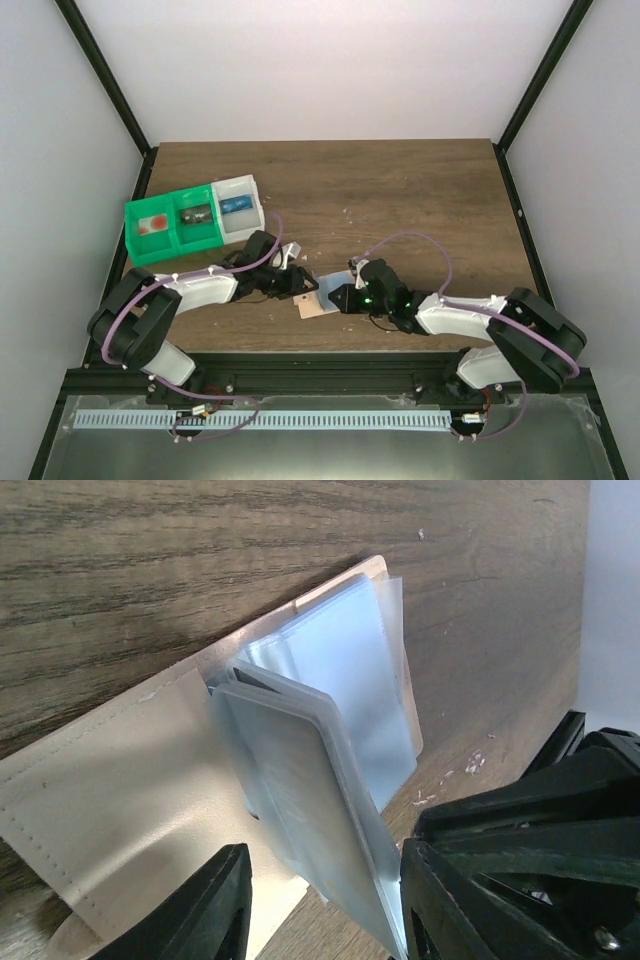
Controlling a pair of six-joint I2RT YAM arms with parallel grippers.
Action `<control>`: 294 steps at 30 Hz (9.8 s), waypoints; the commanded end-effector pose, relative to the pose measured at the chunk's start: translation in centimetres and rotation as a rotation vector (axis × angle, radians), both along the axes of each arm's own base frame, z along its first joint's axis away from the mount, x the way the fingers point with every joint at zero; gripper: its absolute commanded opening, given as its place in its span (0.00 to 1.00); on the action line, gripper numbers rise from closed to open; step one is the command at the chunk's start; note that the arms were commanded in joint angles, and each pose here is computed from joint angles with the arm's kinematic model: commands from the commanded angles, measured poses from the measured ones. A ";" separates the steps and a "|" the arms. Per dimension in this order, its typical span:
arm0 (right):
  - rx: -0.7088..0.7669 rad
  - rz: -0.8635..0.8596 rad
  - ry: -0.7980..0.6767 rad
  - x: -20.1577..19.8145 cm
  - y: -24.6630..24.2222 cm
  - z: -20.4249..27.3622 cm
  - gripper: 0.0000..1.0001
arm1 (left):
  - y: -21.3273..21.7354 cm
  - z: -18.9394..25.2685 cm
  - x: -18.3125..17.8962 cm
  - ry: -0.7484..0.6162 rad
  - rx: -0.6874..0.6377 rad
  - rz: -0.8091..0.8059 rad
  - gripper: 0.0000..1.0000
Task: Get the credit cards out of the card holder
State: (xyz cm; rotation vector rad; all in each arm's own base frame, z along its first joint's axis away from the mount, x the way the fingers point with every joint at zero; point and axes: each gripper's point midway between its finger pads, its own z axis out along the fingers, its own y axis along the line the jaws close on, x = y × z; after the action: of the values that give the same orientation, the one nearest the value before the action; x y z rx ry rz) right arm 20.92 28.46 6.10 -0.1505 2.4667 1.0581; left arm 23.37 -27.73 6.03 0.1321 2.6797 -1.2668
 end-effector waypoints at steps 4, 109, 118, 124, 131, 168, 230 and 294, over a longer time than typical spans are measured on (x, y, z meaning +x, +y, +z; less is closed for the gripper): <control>0.110 0.056 -0.116 0.1 1.1 4.0 0.15 | -0.3 0.3 0.7 -0.027 -0.006 0.002 0.40; -0.109 -0.212 -0.101 1.3 -5.2 1.1 0.25 | -2.3 0.8 -0.5 0.018 -0.148 -0.010 0.45; -0.084 -0.146 -0.176 3.1 -3.3 3.4 0.29 | -2.2 -1.2 0.3 0.026 -0.097 0.015 0.45; -0.074 -0.116 -0.156 4.2 -2.8 2.1 0.26 | -1.9 -2.0 0.6 0.019 -0.061 0.033 0.45; -0.091 -0.052 -0.056 3.5 -2.1 -1.4 0.24 | -1.9 -2.7 0.8 0.032 -0.043 0.034 0.43; -0.128 -0.091 0.060 0.9 -4.4 -5.5 0.17 | -1.5 -2.7 -0.5 0.078 -0.069 0.040 0.00; 0.224 0.583 -0.267 -2.8 0.6 13.9 0.01 | -1.1 11.6 -6.0 -0.228 -0.257 -0.435 0.08; 0.706 -0.169 -0.089 7.1 2.0 17.7 0.23 | 5.0 17.3 3.6 -0.252 -0.513 0.172 0.00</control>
State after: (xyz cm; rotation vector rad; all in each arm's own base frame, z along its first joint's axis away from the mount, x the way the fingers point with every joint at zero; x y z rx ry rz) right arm 28.79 30.49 24.06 0.2721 1.8413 1.7413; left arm 26.73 -22.66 22.98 -0.0791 2.0181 -1.7585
